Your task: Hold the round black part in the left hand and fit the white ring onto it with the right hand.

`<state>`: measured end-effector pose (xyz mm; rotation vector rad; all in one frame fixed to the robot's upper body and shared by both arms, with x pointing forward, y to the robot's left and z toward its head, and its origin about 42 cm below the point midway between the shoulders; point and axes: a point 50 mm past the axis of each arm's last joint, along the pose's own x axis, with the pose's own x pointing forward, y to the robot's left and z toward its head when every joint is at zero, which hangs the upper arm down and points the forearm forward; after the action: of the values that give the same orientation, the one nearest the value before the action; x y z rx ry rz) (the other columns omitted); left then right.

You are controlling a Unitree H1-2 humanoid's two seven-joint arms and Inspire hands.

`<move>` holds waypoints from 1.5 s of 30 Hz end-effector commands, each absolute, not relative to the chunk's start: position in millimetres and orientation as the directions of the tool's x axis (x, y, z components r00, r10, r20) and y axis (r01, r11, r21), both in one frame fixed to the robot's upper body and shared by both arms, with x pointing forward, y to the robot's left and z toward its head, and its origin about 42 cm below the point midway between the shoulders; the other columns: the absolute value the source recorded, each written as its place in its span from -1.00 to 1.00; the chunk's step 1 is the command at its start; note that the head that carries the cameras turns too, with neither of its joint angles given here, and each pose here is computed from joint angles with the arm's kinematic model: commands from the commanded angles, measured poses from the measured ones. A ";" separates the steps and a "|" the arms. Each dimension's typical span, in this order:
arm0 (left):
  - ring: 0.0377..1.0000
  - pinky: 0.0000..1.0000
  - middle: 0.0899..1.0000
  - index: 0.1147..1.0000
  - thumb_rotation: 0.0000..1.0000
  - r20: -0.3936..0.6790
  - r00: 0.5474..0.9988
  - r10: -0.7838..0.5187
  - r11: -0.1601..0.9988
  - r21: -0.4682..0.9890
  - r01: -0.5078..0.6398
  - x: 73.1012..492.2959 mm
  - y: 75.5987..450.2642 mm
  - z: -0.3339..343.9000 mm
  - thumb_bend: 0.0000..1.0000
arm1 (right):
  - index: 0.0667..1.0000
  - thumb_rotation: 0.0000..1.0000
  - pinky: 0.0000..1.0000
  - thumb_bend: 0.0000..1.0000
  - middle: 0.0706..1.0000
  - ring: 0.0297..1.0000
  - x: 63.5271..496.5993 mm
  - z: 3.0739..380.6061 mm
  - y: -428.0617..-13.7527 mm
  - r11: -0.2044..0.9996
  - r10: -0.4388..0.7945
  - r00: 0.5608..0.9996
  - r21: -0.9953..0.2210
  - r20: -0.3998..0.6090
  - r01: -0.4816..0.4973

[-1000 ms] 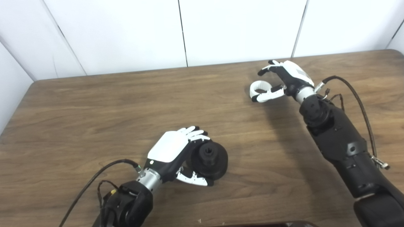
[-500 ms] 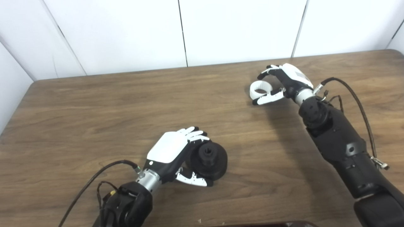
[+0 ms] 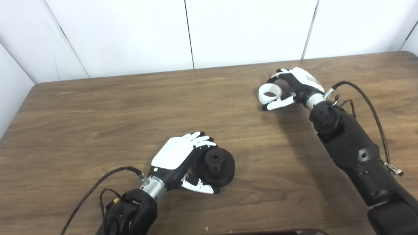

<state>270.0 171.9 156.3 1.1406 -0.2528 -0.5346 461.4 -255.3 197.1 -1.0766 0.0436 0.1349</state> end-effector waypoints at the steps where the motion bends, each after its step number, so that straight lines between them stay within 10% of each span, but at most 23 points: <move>1: 0.89 0.86 0.75 0.39 -0.29 -0.059 0.851 -0.522 0.294 0.924 0.245 270.9 174.8 161.7 0.73 | 0.43 -0.45 0.85 0.67 0.88 0.97 470.4 221.1 -254.7 0.455 0.111 0.994 -0.888 -0.008 -0.058; 45: 0.90 0.87 0.76 0.40 -0.32 -0.067 0.849 -0.524 0.286 0.925 0.250 269.5 173.5 160.8 0.71 | 0.29 -0.41 0.70 0.56 0.80 0.91 469.5 215.8 -249.3 0.483 0.104 0.995 -0.875 0.007 -0.044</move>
<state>268.5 171.7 157.7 1.1466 -0.2527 -0.5356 461.6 -256.2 189.2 -1.0739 0.0302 0.1199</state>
